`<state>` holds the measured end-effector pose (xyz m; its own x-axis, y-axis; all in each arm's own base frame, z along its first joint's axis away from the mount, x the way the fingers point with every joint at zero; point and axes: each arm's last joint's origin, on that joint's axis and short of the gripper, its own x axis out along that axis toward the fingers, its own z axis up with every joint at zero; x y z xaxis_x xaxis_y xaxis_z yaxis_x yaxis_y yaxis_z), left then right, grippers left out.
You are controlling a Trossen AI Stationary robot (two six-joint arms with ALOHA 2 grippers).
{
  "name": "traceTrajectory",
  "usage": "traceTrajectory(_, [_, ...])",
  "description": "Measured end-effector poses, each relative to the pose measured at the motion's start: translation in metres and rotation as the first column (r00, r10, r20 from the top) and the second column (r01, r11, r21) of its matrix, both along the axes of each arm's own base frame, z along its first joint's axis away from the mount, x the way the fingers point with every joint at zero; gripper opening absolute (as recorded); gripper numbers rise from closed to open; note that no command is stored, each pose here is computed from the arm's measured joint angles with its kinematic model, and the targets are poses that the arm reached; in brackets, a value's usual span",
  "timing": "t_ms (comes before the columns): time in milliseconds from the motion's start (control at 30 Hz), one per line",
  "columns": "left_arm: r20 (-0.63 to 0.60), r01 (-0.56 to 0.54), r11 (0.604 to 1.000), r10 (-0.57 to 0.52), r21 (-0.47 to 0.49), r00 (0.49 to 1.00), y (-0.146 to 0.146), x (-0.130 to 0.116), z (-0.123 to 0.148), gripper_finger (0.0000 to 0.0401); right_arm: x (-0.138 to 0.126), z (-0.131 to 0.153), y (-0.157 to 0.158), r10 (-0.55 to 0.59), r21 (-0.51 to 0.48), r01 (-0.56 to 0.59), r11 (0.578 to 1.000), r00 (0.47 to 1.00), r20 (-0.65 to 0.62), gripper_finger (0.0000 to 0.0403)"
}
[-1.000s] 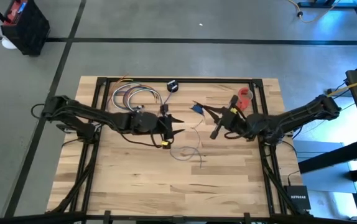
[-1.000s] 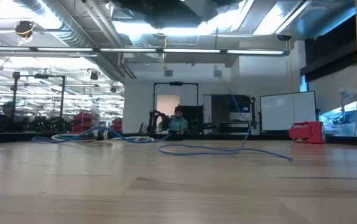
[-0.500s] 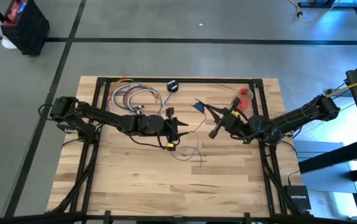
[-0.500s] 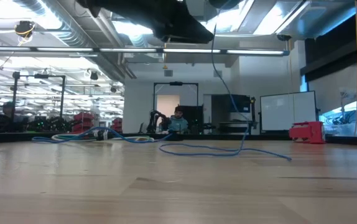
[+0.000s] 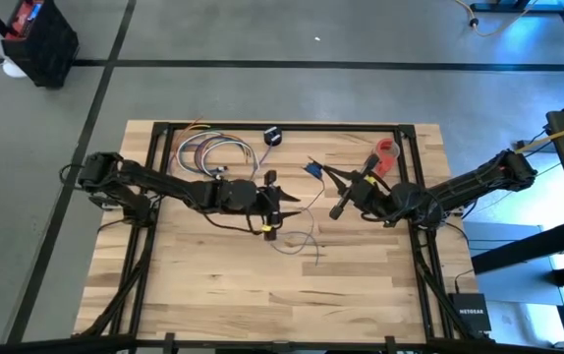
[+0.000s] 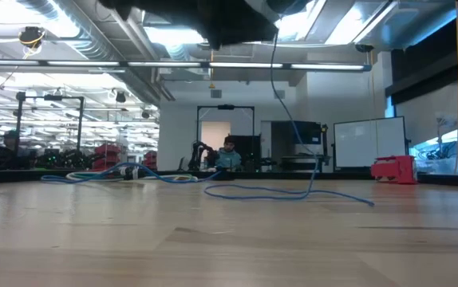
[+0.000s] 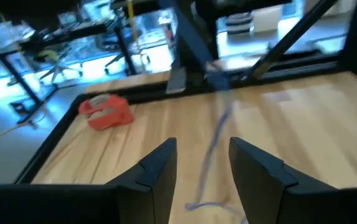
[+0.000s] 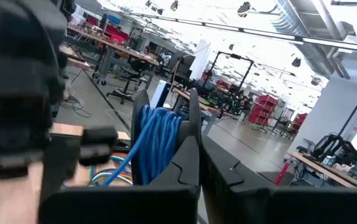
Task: Coil cords
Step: Coil the blue wire onto the black spool
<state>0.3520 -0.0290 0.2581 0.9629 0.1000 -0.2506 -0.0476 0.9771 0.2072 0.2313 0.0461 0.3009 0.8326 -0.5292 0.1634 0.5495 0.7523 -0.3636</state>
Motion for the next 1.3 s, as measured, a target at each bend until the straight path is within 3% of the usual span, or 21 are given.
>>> traceTrajectory(233, [0.014,-0.003,1.000,0.003,0.025,1.000,0.003,0.005,-0.005,0.0125,0.000,0.000,0.000,0.012,-0.003,-0.012,1.000,1.000,-0.001,0.0004])
traceTrajectory(433, [0.029,0.003,0.999,-0.004,0.046,1.000,0.003,0.005,-0.003,0.0023,0.000,0.000,0.001,0.021,-0.006,-0.021,1.000,1.000,-0.001,0.0003])
traceTrajectory(500, [0.029,0.003,0.999,-0.004,0.046,1.000,0.003,0.005,-0.003,0.0008,0.001,0.000,0.001,0.034,-0.003,-0.034,0.999,0.999,0.003,0.0004])
traceTrajectory(733, [0.009,-0.026,0.999,0.026,0.042,1.000,0.011,0.008,-0.009,0.0004,0.001,0.001,0.002,0.104,0.001,-0.104,0.995,0.994,0.024,0.0003])
traceTrajectory(1133, [-0.069,-0.290,0.950,0.299,0.119,0.952,0.032,-0.001,-0.010,0.0006,0.004,-0.004,0.006,0.237,0.012,-0.237,0.971,0.972,0.004,0.0004])
traceTrajectory(1233, [-0.044,-0.291,0.952,0.296,0.092,0.954,0.032,-0.005,-0.001,0.0002,0.004,-0.003,0.007,0.260,0.014,-0.261,0.965,0.965,0.020,0.0004])
traceTrajectory(1300, [-0.036,-0.199,0.978,0.201,0.056,0.979,0.028,-0.004,0.001,0.0004,0.004,0.000,0.007,0.280,0.013,-0.281,0.960,0.959,0.045,0.0003])
